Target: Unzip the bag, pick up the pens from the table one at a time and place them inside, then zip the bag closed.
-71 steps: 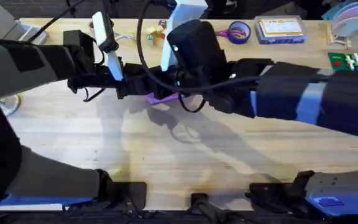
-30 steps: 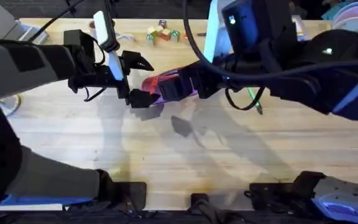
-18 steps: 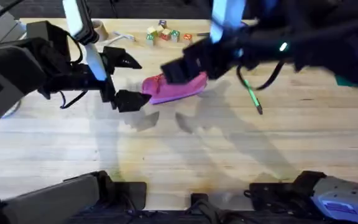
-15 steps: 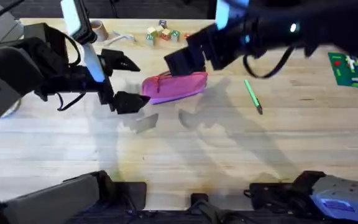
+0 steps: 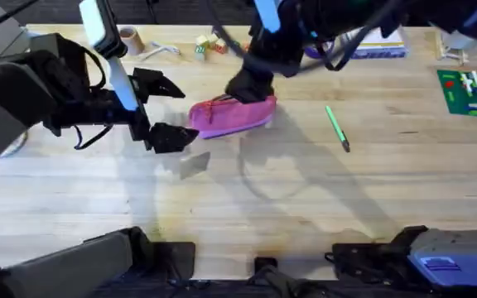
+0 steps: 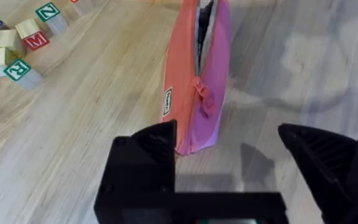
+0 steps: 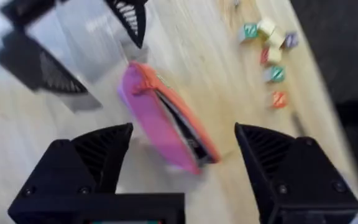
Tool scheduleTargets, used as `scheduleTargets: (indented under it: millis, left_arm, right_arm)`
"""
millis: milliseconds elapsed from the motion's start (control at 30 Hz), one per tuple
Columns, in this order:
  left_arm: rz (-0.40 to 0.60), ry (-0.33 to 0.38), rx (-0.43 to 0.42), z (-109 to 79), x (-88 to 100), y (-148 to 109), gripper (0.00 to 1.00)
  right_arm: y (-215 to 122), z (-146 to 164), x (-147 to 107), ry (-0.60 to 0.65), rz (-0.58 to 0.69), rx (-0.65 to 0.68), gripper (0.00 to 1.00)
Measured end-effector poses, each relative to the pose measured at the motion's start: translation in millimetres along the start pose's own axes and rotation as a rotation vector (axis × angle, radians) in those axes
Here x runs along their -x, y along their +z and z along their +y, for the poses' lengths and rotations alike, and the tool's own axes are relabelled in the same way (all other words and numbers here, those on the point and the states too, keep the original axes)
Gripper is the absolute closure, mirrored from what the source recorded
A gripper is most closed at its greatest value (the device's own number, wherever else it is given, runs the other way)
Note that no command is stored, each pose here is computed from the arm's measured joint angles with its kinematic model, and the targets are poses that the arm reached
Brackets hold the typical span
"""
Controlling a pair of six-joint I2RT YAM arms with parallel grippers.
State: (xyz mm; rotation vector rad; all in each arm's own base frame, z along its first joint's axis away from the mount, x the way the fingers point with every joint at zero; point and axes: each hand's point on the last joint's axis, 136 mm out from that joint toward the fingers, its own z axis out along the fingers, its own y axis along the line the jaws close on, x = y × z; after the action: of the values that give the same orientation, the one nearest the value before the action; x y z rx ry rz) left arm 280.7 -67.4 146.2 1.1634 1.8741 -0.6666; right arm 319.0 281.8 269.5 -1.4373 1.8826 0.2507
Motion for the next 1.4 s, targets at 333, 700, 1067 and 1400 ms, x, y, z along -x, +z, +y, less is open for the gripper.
scheduleTargets:
  millis: [333,700,1067,1400]
  left_arm:
    - [0.0,0.0,0.0,0.0,0.0,0.0,0.007]
    - [0.0,0.0,0.0,0.0,0.0,0.0,0.007]
    - [0.0,0.001,0.0,0.1,0.0,0.0,0.007]
    - [-0.001,0.008,0.005,1.6,0.4,0.0,0.007]
  right_arm:
    - [0.5,0.0,0.0,-0.37,0.001,0.0,0.004]
    - [0.4,4.1,-6.1,-0.396,0.022,0.022,0.088]
    - [-0.5,11.7,-17.3,-0.385,0.062,0.061,0.969]
    - [7.2,10.4,-22.5,-0.289,0.083,0.07,0.969]
